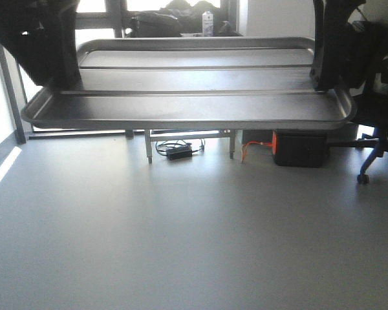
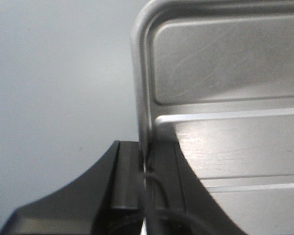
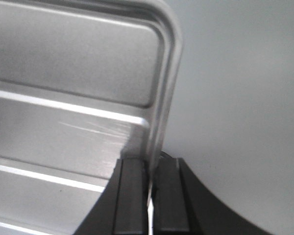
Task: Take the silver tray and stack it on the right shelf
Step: 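Hold the tray level with both grippers while the base drives away, then hold the tray while the base turns to face the other shelf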
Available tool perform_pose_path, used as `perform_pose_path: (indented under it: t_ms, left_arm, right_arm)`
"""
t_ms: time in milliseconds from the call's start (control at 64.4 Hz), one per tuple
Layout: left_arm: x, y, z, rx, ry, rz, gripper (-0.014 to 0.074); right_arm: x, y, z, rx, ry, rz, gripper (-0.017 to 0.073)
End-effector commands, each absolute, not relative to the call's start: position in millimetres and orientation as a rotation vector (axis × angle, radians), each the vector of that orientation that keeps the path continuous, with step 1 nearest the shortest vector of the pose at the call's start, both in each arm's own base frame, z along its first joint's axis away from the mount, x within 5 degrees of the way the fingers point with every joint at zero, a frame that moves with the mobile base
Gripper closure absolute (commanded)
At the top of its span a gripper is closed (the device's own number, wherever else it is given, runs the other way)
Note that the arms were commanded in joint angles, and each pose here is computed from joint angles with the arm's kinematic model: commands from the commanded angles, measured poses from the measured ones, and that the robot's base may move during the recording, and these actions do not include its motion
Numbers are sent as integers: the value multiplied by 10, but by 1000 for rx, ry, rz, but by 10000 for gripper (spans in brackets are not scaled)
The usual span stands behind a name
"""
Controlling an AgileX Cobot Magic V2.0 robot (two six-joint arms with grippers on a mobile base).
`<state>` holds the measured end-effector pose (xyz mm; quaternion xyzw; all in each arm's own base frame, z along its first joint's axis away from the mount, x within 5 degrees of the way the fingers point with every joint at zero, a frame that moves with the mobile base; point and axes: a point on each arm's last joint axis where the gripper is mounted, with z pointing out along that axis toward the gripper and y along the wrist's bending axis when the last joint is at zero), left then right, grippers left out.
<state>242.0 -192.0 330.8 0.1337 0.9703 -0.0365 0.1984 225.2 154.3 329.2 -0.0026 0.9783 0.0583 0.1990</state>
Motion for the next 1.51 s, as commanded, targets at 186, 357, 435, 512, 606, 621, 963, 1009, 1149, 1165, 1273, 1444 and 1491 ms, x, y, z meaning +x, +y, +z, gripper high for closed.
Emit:
perform_pose_path:
  t_ms: [186, 357, 435, 512, 606, 621, 963, 1009, 1149, 1165, 1273, 1444, 1491]
  left_arm:
    - [2351, -1950, 3481, 418, 2649, -179, 687]
    - [2354, -1953, 3476, 419, 2651, -178, 687]
    - [2354, -1953, 3476, 419, 2651, -178, 687]
    - [2354, -1953, 3476, 419, 2651, -178, 687]
    - [2354, -1953, 3476, 419, 2651, -178, 687]
    - [2354, -1953, 3476, 419, 2651, -178, 687]
    - [2358, -1954, 3470, 420, 2651, -174, 687]
    - [2361, -1957, 3464, 420, 2653, -172, 687]
    - [2368, -1963, 3452, 421, 2656, -170, 687]
    - [2371, -1966, 3445, 422, 2658, -168, 687]
    - [2379, -1973, 3432, 423, 2662, -165, 687]
    - [2390, -1982, 3411, 424, 2668, -160, 687]
    - [2393, -1987, 3403, 424, 2671, -161, 687]
  right_arm:
    - [2255, 1560, 3524, -53, 2597, 265, 502]
    - [2256, 1561, 3525, -54, 2596, 265, 502]
    - [2255, 1560, 3524, -53, 2597, 265, 502]
    - [2255, 1560, 3524, -53, 2597, 265, 502]
    - [2255, 1560, 3524, -53, 2597, 265, 502]
    - [2255, 1560, 3524, -53, 2597, 265, 502]
    - [2255, 1560, 3524, -53, 2597, 265, 502]
    - [2255, 1560, 3524, -53, 2597, 265, 502]
    - [2255, 1560, 3524, -53, 2597, 265, 502]
    - [2255, 1560, 3524, -53, 2597, 265, 502]
    - [2255, 1560, 3524, -53, 2597, 265, 502]
    - [2255, 1560, 3524, -53, 2597, 265, 502]
    - [2255, 1560, 3524, -53, 2597, 265, 502]
